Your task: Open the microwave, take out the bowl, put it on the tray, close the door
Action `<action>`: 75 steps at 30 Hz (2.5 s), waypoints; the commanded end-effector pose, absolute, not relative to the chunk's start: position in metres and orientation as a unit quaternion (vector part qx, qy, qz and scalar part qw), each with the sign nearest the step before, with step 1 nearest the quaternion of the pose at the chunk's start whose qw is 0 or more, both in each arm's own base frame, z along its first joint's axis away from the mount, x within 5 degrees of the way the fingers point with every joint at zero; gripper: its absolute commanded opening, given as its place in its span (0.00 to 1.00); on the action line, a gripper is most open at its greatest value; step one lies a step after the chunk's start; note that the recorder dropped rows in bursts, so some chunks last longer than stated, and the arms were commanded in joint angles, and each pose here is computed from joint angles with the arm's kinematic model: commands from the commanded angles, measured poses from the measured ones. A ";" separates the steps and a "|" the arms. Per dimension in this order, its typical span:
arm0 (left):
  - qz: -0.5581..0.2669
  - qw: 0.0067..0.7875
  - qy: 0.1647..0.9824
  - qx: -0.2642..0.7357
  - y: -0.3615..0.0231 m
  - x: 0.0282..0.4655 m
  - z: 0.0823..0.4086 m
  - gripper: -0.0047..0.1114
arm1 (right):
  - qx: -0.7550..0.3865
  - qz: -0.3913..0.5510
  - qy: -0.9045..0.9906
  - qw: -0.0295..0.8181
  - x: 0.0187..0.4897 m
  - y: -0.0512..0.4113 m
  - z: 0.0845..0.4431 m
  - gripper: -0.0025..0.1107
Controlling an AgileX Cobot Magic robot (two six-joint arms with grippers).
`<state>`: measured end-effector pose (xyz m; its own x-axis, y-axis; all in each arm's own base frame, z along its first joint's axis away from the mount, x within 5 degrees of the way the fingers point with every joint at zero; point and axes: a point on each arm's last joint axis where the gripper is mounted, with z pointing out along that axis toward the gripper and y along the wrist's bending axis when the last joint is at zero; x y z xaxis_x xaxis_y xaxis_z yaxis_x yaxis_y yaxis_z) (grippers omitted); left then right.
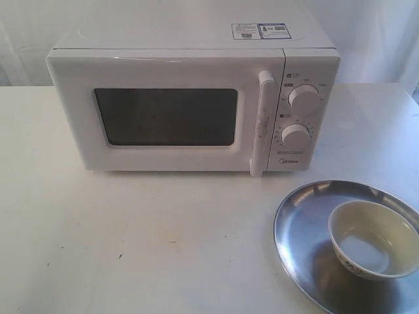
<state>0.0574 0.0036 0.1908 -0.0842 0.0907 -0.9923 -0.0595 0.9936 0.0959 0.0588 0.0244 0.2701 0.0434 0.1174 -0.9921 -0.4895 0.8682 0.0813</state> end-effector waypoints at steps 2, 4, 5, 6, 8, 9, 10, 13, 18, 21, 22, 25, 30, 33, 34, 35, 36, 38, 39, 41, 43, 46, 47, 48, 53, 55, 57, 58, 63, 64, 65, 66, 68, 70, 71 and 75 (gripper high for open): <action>0.052 0.680 0.731 0.009 0.003 0.057 0.192 0.04 | -0.093 0.161 0.645 0.742 0.051 0.012 0.249 0.02; 0.052 0.680 0.731 0.009 0.003 0.057 0.192 0.04 | -0.077 0.139 0.647 0.746 0.050 0.009 0.241 0.02; 0.052 0.680 0.731 0.009 0.003 0.057 0.192 0.04 | -0.070 0.128 0.652 0.744 0.051 0.009 0.237 0.02; 0.052 0.680 0.731 0.009 0.003 0.057 0.192 0.04 | -0.062 0.116 0.657 0.742 0.052 0.008 0.233 0.02; 0.052 0.680 0.731 0.009 0.003 0.057 0.192 0.04 | -0.052 0.099 0.665 0.739 0.054 0.008 0.226 0.02; 0.052 0.680 0.731 0.009 0.003 0.057 0.192 0.04 | -0.052 0.096 0.667 0.737 0.054 0.008 0.223 0.02; 0.052 0.680 0.731 0.009 0.003 0.057 0.192 0.04 | -0.052 0.094 0.670 0.734 0.055 0.008 0.220 0.02; 0.052 0.680 0.731 0.009 0.003 0.057 0.192 0.04 | -0.063 0.091 0.676 0.728 0.055 0.010 0.212 0.02; 0.052 0.680 0.731 0.009 0.003 0.057 0.192 0.04 | -0.078 0.111 0.672 0.728 0.054 0.014 0.213 0.02; 0.052 0.680 0.731 0.009 0.003 0.057 0.192 0.04 | -0.105 0.135 0.664 0.728 0.052 0.021 0.214 0.02; 0.052 0.680 0.731 0.009 0.003 0.057 0.192 0.04 | -0.112 0.141 0.662 0.728 0.052 0.022 0.214 0.02; 0.052 0.680 0.731 0.009 0.003 0.057 0.192 0.04 | -0.114 0.145 0.660 0.728 0.051 0.023 0.215 0.02; 0.052 0.680 0.731 0.009 0.003 0.057 0.192 0.04 | -0.120 0.136 0.654 0.735 0.051 0.023 0.216 0.02; 0.052 0.680 0.731 0.009 0.003 0.057 0.192 0.04 | -0.101 0.118 0.655 0.739 0.053 0.018 0.216 0.02; 0.052 0.680 0.731 0.009 0.003 0.057 0.192 0.04 | -0.110 0.101 0.654 0.741 0.053 0.017 0.216 0.02; 0.052 0.680 0.731 0.009 0.003 0.057 0.192 0.04 | -0.108 0.098 0.654 0.742 0.053 0.017 0.216 0.02; 0.052 0.680 0.731 0.009 0.003 0.057 0.192 0.04 | -0.104 0.098 0.653 0.743 0.053 0.016 0.217 0.02; 0.052 0.680 0.731 0.009 0.003 0.057 0.192 0.04 | -0.090 0.106 0.654 0.743 0.054 0.015 0.217 0.02; 0.052 0.680 0.731 0.009 0.003 0.057 0.192 0.04 | -0.088 0.106 0.654 0.743 0.054 0.015 0.217 0.02; 0.052 0.680 0.731 0.009 0.003 0.057 0.192 0.04 | -0.085 0.109 0.655 0.743 0.054 0.015 0.217 0.02; 0.052 0.680 0.731 0.009 0.003 0.057 0.192 0.04 | -0.086 0.109 0.659 0.739 0.054 0.015 0.216 0.02; 0.052 0.680 0.731 0.009 0.003 0.057 0.192 0.04 | -0.088 0.109 0.668 0.731 0.054 0.015 0.214 0.02; 0.052 0.680 0.731 0.009 0.003 0.057 0.192 0.04 | -0.089 0.109 0.670 0.729 0.054 0.016 0.213 0.02; 0.052 0.680 0.731 0.009 0.003 0.057 0.192 0.04 | -0.091 0.110 0.674 0.725 0.054 0.016 0.212 0.02; 0.052 0.680 0.731 0.009 0.003 0.057 0.192 0.04 | -0.088 0.113 0.670 0.729 0.054 0.016 0.213 0.02; 0.052 0.680 0.731 0.009 0.003 0.057 0.192 0.04 | -0.088 0.113 0.670 0.729 0.054 0.016 0.213 0.02; 0.052 0.680 0.731 0.009 0.003 0.057 0.192 0.04 | -0.091 0.109 0.669 0.729 0.054 0.016 0.213 0.02; 0.052 0.680 0.731 0.009 0.003 0.057 0.192 0.04 | -0.092 0.108 0.667 0.731 0.054 0.016 0.214 0.02; 0.052 0.680 0.731 0.009 0.003 0.057 0.192 0.04 | -0.092 0.107 0.666 0.732 0.054 0.016 0.214 0.02; 0.052 0.680 0.731 0.009 0.003 0.057 0.192 0.04 | -0.093 0.107 0.666 0.732 0.054 0.016 0.214 0.02; 0.052 0.680 0.731 0.009 0.003 0.057 0.192 0.04 | -0.091 0.110 0.667 0.732 0.054 0.016 0.214 0.02; 0.052 0.680 0.731 0.009 0.003 0.057 0.192 0.04 | -0.090 0.110 0.670 0.729 0.054 0.016 0.213 0.02; 0.052 0.680 0.731 0.009 0.003 0.057 0.192 0.04 | -0.090 0.110 0.670 0.729 0.054 0.016 0.213 0.02; 0.052 0.680 0.731 0.009 0.003 0.057 0.192 0.04 | -0.090 0.110 0.670 0.729 0.054 0.016 0.213 0.02; 0.052 0.680 0.731 0.009 0.003 0.057 0.192 0.04 | -0.090 0.110 0.670 0.729 0.054 0.016 0.213 0.02; 0.052 0.680 0.731 0.009 0.003 0.057 0.192 0.04 | -0.090 0.110 0.670 0.729 0.054 0.016 0.213 0.02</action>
<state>0.0574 0.0036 0.1908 -0.0842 0.0907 -0.9923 -0.0595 0.9936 0.0959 0.0542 0.0158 0.2137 0.0697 0.0447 -0.9966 -0.2824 0.9590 0.0233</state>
